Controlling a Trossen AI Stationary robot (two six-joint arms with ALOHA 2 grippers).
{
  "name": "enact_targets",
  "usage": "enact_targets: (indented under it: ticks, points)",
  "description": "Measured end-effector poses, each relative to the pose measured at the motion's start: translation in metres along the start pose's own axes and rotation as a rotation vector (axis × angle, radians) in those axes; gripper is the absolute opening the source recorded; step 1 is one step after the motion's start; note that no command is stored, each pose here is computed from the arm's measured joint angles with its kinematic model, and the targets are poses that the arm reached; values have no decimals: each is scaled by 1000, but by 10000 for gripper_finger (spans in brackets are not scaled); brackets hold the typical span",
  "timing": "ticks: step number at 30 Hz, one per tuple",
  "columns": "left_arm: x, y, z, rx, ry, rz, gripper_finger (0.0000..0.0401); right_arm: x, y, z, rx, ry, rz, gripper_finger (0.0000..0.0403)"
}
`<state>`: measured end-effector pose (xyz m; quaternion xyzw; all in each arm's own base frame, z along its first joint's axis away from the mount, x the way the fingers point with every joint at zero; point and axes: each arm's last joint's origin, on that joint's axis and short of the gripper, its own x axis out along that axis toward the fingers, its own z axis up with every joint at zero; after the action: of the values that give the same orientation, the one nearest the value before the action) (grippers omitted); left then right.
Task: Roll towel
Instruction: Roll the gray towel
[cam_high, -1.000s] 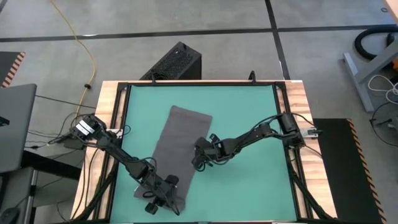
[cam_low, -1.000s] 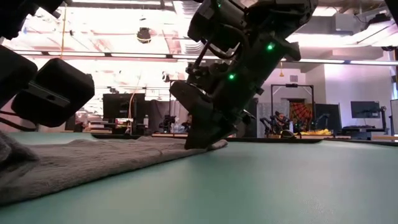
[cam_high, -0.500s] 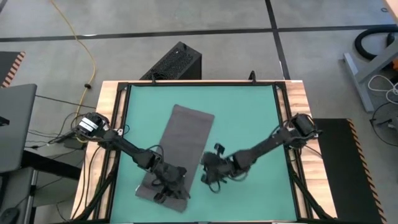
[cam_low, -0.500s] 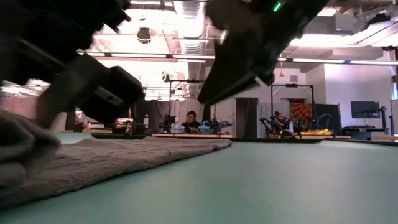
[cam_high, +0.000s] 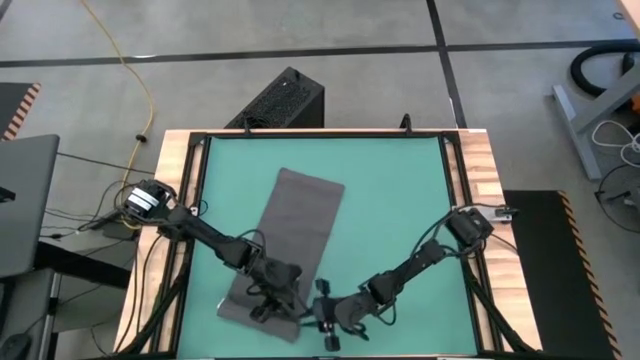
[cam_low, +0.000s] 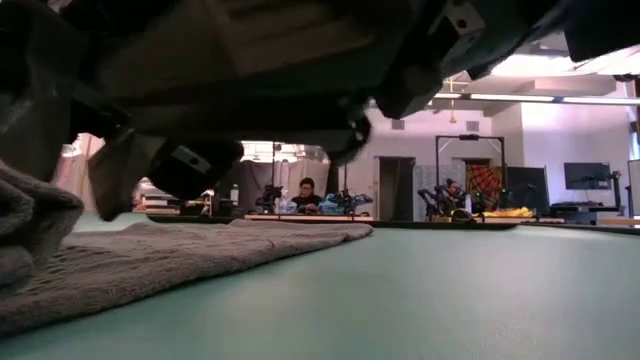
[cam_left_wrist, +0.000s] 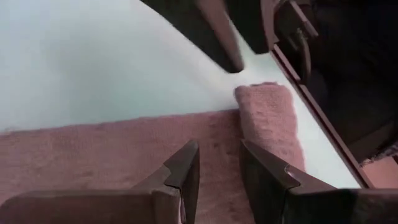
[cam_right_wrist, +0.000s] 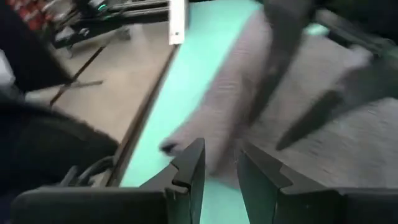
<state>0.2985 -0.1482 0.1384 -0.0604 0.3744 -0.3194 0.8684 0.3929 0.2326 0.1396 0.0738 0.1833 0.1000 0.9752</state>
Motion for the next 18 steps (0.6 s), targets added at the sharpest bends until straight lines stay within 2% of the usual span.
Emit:
enact_targets:
  ticks: [4, 8, 13, 18]
  points:
    - [1, -2, -1, -1, 8, -4, 100, 15, 12, 3, -131, 0, 16, 117]
    - [0, 0, 0, -6, 6, -12, 100, 25, 20, -1, -231, 84, 7, 117]
    - [-14, 0, 4, -11, 21, -3, 100, 20, 20, 20, -198, 186, -41, 117]
    - [-36, -4, 12, 22, 13, 39, 100, 11, 17, 33, -189, 158, -35, 117]
